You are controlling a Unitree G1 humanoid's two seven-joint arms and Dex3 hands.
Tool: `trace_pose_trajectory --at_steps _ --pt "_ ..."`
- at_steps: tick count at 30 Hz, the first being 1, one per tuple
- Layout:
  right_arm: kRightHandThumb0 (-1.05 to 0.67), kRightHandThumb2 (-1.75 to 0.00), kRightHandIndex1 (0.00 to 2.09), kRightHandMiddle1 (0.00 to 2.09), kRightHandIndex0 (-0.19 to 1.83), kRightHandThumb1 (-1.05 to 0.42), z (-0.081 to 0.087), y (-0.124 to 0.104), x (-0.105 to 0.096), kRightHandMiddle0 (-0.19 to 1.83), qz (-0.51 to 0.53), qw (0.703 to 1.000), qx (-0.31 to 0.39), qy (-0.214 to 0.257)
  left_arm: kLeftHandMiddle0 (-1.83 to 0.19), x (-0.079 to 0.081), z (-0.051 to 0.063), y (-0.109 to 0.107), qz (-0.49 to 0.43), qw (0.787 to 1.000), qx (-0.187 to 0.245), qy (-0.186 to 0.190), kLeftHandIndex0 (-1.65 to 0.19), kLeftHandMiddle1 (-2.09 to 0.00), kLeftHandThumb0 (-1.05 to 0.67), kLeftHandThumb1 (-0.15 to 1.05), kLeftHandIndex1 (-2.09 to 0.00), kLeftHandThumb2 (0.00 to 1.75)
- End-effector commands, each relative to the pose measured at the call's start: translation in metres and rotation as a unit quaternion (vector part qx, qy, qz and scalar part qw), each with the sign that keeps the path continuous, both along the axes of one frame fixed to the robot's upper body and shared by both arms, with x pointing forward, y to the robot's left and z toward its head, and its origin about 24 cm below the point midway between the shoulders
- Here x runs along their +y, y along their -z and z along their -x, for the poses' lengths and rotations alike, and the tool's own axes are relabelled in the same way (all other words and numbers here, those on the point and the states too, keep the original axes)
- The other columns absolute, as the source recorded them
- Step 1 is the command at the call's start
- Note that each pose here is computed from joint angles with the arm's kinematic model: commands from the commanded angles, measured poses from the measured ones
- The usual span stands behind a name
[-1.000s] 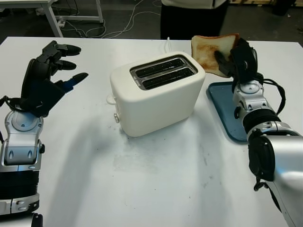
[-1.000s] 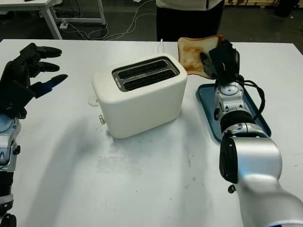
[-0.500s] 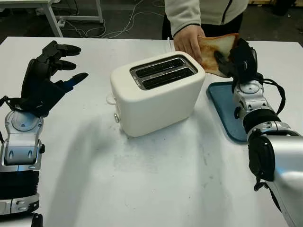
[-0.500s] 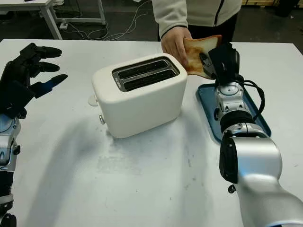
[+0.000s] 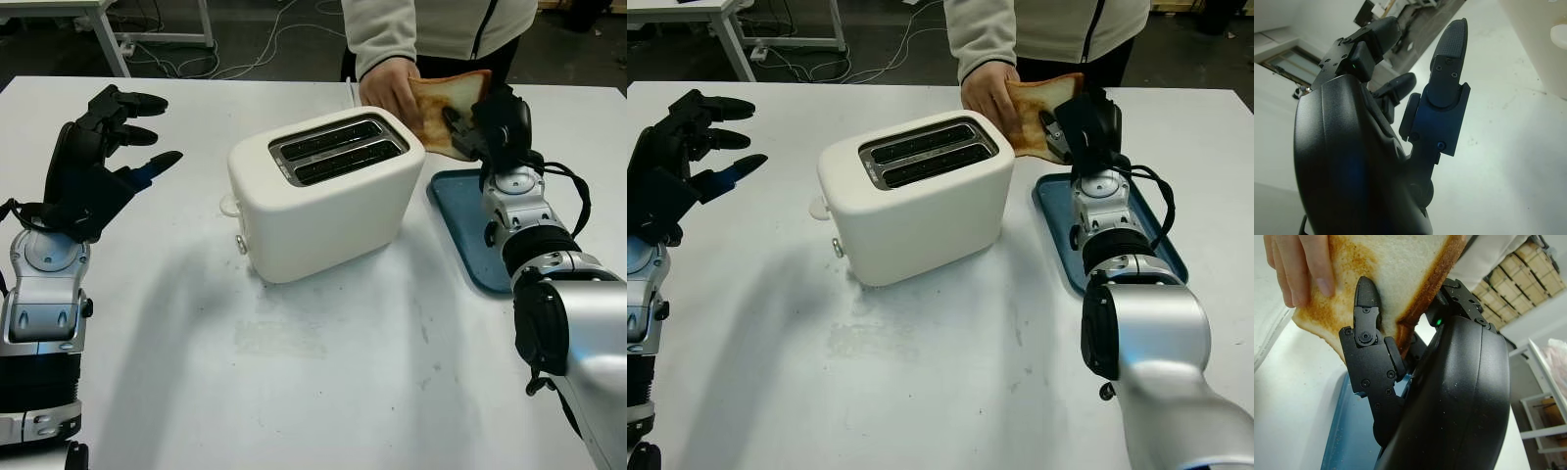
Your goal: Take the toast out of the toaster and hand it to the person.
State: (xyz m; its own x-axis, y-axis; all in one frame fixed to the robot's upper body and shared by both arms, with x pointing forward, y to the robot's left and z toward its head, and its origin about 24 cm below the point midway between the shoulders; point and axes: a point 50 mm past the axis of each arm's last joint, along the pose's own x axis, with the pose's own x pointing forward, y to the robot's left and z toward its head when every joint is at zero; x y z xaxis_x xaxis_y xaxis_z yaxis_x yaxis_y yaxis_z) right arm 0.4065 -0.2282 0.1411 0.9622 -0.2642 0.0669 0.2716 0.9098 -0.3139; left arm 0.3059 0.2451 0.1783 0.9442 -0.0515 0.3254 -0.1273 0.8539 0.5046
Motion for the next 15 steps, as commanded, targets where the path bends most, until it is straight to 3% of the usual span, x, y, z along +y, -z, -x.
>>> trace_pose_trajectory --at_steps 1,6,9,11,13,15 --pt "-0.31 -0.35 1.75 1.75 0.91 -0.92 -0.0010 -0.0038 0.0002 0.65 0.007 1.000 -0.005 0.002 -0.22 -0.0006 -0.0002 -0.0020 -0.003 1.000 -0.002 0.002 -0.26 -1.08 -0.52 0.91 -0.87 0.03" --pt "-0.28 -0.34 1.75 1.75 0.89 -0.92 -0.0007 -0.0051 0.0028 0.62 0.047 0.999 -0.011 -0.017 -0.22 -0.0005 0.0003 -0.0011 -0.005 1.000 -0.002 0.002 -0.26 -1.08 -0.53 0.92 -0.87 0.04" --pt "-0.35 -0.15 1.75 1.53 0.83 -0.92 0.0001 -0.0042 0.0043 0.70 0.049 0.998 -0.017 -0.028 -0.22 -0.0003 0.0004 -0.0002 0.003 1.000 -0.001 0.003 -0.26 -1.08 -0.53 0.92 -0.86 0.03" --pt "-0.41 -0.10 1.11 0.83 0.63 -0.92 -0.0005 -0.0051 0.0057 0.62 0.052 0.997 -0.010 -0.056 -0.22 -0.0004 0.0007 0.0002 0.003 1.000 -0.001 0.002 -0.26 -1.08 -0.53 0.92 -0.87 0.03" --pt "-0.55 -0.11 0.39 0.22 0.33 -0.92 -0.0004 -0.0076 0.0067 0.39 0.081 0.992 -0.002 -0.099 -0.23 -0.0002 0.0010 0.0011 0.006 1.000 -0.002 0.000 -0.26 -1.09 -0.54 0.92 -0.87 0.03" --pt "-0.63 -0.12 0.12 0.05 0.12 -0.92 -0.0003 -0.0101 0.0059 0.20 0.105 0.987 0.007 -0.125 -0.23 0.0003 0.0014 0.0018 0.007 1.000 -0.004 0.001 -0.26 -1.09 -0.54 0.92 -0.87 0.03"
